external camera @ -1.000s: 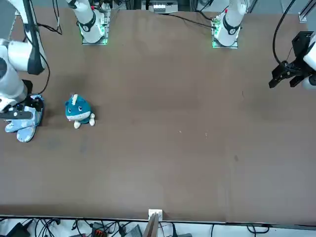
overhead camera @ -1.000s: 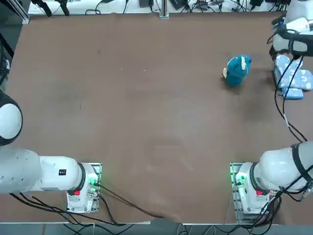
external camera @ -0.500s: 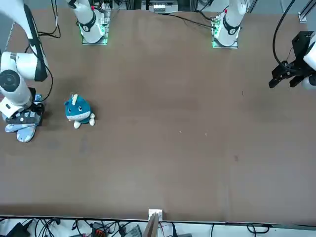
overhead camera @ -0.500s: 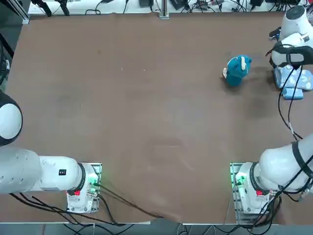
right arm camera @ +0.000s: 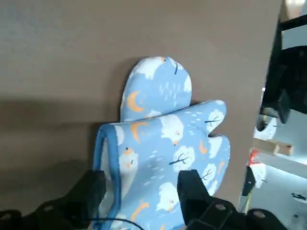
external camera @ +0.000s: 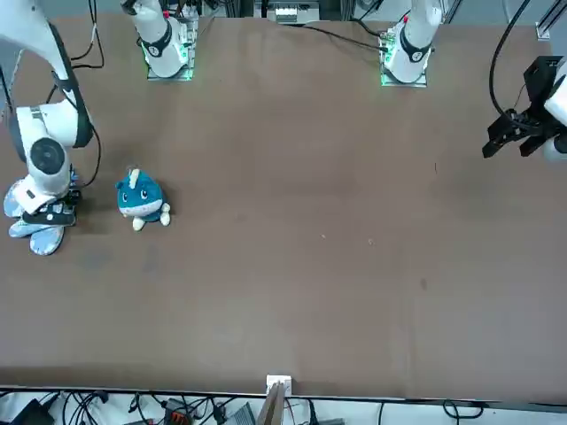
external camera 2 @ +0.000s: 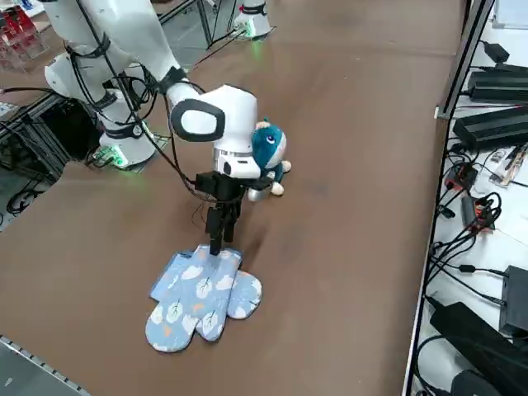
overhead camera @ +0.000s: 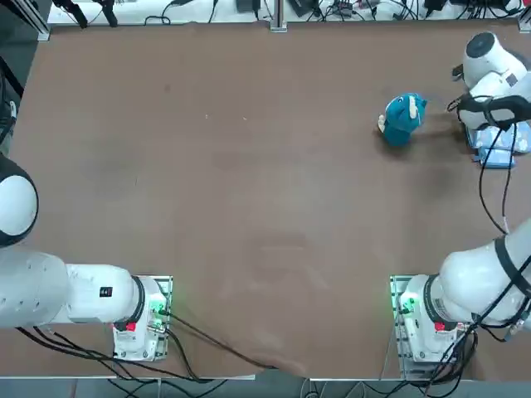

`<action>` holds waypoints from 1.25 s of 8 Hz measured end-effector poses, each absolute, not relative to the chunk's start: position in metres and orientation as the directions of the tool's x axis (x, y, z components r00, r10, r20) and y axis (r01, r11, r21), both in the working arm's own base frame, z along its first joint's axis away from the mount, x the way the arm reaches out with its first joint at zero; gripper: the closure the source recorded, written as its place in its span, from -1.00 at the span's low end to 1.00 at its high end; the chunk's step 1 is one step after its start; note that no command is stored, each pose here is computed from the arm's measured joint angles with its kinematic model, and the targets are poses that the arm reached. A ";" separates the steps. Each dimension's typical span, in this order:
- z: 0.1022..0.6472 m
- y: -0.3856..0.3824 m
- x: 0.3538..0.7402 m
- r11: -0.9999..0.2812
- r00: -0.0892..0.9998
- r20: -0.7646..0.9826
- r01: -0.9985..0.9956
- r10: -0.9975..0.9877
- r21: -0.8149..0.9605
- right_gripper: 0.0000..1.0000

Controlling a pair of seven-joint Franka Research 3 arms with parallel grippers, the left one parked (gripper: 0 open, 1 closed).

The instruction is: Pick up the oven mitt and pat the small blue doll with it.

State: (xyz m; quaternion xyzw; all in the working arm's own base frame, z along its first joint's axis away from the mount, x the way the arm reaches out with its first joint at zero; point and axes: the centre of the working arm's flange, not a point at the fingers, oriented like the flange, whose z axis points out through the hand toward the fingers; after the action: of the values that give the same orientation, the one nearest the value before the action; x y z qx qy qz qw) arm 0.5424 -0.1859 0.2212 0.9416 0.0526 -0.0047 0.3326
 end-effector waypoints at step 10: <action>0.192 -0.195 0.533 -0.764 0.996 -0.057 0.085 0.064 0.639 -0.56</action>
State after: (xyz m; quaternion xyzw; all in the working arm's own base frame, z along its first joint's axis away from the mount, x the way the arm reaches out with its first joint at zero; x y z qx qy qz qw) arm 0.5329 -0.1948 0.1918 0.9391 0.0398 -0.0157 0.3410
